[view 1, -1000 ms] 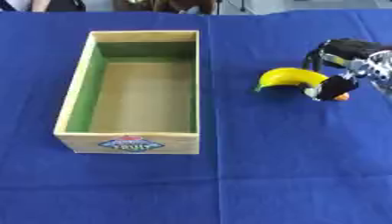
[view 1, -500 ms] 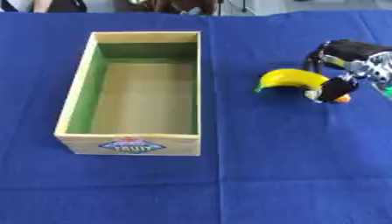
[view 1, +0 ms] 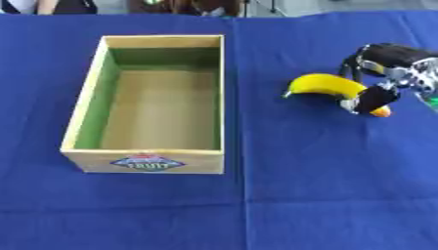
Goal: Pick up objects on the table and place them in the box.
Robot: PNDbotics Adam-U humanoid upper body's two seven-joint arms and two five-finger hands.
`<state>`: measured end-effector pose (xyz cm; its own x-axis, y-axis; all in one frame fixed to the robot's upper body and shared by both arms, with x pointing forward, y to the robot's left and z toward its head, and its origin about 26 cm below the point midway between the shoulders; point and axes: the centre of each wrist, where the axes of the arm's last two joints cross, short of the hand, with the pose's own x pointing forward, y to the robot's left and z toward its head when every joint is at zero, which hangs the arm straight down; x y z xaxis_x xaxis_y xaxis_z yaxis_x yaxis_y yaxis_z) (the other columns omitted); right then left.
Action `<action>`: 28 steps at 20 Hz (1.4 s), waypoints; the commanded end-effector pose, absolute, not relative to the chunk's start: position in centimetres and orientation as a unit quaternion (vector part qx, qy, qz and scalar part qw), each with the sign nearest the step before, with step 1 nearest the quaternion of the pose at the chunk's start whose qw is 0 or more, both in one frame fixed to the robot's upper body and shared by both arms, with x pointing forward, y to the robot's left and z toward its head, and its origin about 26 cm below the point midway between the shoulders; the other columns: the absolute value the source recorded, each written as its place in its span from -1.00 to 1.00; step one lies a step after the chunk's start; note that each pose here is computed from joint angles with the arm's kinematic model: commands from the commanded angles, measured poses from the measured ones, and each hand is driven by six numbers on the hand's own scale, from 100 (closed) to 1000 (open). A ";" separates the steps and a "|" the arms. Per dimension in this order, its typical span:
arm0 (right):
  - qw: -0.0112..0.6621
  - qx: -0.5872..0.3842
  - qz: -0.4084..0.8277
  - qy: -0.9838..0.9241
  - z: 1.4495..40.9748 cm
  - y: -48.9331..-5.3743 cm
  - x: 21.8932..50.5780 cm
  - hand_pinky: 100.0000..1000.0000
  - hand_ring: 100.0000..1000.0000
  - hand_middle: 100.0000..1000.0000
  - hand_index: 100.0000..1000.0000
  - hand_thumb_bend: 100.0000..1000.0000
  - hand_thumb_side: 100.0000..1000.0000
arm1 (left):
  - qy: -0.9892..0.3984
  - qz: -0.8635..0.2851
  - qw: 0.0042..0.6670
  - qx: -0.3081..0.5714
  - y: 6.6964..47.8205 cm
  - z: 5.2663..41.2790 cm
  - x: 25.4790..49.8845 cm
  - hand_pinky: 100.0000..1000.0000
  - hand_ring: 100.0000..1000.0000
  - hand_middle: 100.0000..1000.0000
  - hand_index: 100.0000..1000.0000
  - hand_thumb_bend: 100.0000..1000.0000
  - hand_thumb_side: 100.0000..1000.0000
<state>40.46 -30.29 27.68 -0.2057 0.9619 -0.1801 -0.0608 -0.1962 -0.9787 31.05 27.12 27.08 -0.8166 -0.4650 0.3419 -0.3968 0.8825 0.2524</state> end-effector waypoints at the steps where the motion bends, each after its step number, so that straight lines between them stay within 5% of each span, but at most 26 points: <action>1: 0.407 -0.486 0.599 -0.489 29.1 -30.5 40.0 0.59 0.60 -0.26 -0.08 -1.00 -0.42 | -0.952 -0.087 0.185 0.227 27.1 27.9 30.7 0.24 0.57 0.79 1.00 -1.00 1.00; 28: 0.385 -0.491 0.585 -0.518 31.1 -29.4 38.5 0.56 0.56 -0.35 -0.18 -1.00 -0.46 | -0.951 -0.091 0.186 0.230 27.2 28.0 30.6 0.24 0.57 0.79 1.00 -1.00 1.00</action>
<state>39.14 -28.87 29.16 -0.2355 0.9591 -0.1571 0.0128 -0.1586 -0.9873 31.05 27.12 27.08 -0.8158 -0.4643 0.3449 -0.3951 0.8828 0.2539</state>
